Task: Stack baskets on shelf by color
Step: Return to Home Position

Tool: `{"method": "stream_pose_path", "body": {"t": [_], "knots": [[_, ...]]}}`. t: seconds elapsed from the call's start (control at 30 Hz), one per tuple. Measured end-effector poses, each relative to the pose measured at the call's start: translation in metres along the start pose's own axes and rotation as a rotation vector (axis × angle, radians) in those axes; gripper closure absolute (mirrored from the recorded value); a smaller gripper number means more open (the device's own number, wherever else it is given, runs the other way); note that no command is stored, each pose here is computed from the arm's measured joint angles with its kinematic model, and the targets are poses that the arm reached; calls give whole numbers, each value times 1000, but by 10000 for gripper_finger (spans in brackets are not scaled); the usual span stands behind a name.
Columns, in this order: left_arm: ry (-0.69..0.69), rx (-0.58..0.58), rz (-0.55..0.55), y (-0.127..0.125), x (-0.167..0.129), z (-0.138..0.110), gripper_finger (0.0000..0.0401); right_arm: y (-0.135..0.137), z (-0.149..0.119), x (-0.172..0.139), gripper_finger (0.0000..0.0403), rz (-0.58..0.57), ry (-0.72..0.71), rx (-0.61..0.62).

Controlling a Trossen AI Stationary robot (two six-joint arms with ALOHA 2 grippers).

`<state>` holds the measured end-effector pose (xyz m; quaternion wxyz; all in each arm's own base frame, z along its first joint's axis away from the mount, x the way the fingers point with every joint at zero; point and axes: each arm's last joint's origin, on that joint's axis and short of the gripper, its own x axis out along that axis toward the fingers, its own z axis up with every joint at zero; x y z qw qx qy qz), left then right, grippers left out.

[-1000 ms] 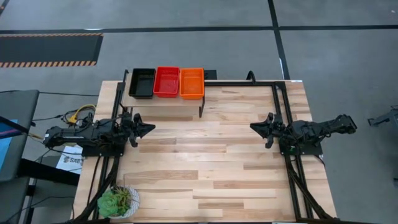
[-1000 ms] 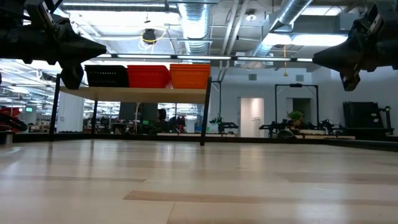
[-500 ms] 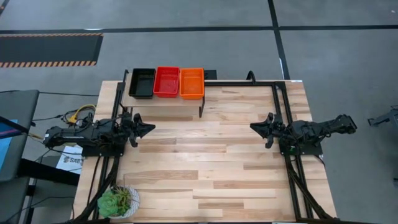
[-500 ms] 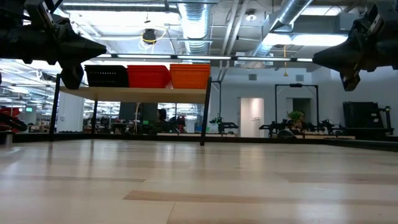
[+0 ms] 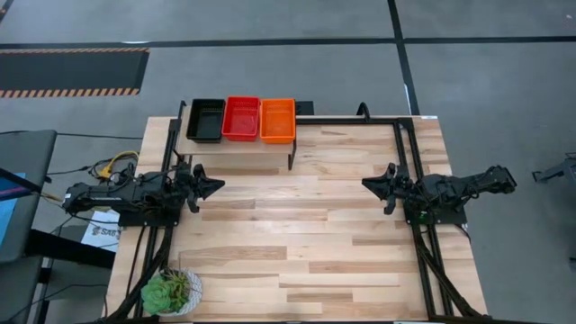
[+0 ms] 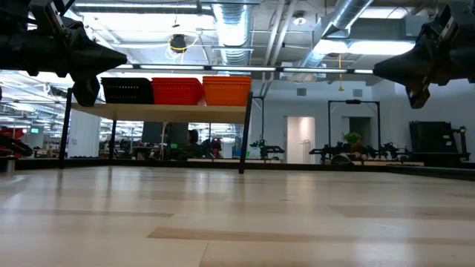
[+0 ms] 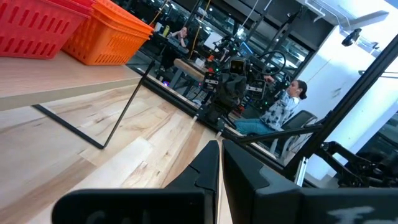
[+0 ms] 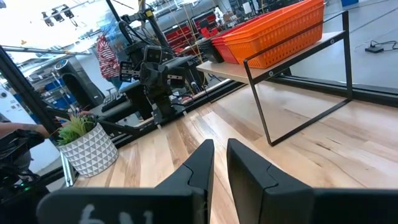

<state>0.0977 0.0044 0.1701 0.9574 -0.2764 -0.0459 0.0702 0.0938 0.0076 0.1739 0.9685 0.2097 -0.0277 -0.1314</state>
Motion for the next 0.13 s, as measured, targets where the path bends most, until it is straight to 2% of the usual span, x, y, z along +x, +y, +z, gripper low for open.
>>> {"method": "stream_pose_path", "body": {"t": [0.13], "knots": [[0,0,0,0,0,0,395,0,0,0,333,0,0,0]]}}
